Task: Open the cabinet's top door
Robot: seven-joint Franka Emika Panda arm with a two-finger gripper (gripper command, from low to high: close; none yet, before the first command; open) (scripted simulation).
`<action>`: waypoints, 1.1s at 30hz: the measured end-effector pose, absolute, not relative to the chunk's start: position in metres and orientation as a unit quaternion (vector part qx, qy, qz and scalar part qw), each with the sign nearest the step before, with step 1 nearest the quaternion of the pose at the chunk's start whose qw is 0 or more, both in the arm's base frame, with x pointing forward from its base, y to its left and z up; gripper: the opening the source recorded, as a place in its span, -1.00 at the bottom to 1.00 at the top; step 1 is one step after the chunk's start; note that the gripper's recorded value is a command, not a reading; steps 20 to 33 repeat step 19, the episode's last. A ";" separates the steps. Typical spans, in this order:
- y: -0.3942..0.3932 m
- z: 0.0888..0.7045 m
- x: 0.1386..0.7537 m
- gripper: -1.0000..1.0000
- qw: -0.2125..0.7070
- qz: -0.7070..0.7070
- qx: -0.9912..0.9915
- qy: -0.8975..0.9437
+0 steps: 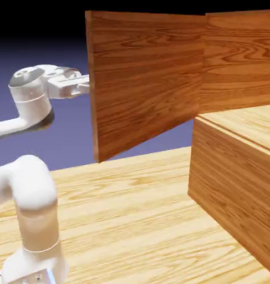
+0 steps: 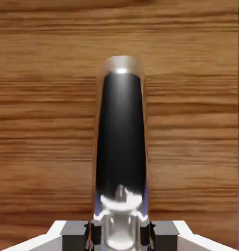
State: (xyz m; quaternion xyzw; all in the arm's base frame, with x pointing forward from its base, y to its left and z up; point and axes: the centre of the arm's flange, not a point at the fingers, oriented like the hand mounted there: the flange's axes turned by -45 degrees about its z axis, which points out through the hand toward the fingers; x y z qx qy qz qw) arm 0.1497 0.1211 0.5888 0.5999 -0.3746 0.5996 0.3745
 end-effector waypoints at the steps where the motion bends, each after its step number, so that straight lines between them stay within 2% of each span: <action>1: 0.132 0.589 0.148 -1.00 0.381 0.596 0.596 -0.381; 19: 0.327 0.589 0.156 -1.00 0.486 0.514 0.514 -0.485; 33: 0.327 0.589 0.156 -1.00 0.486 0.514 0.514 -0.485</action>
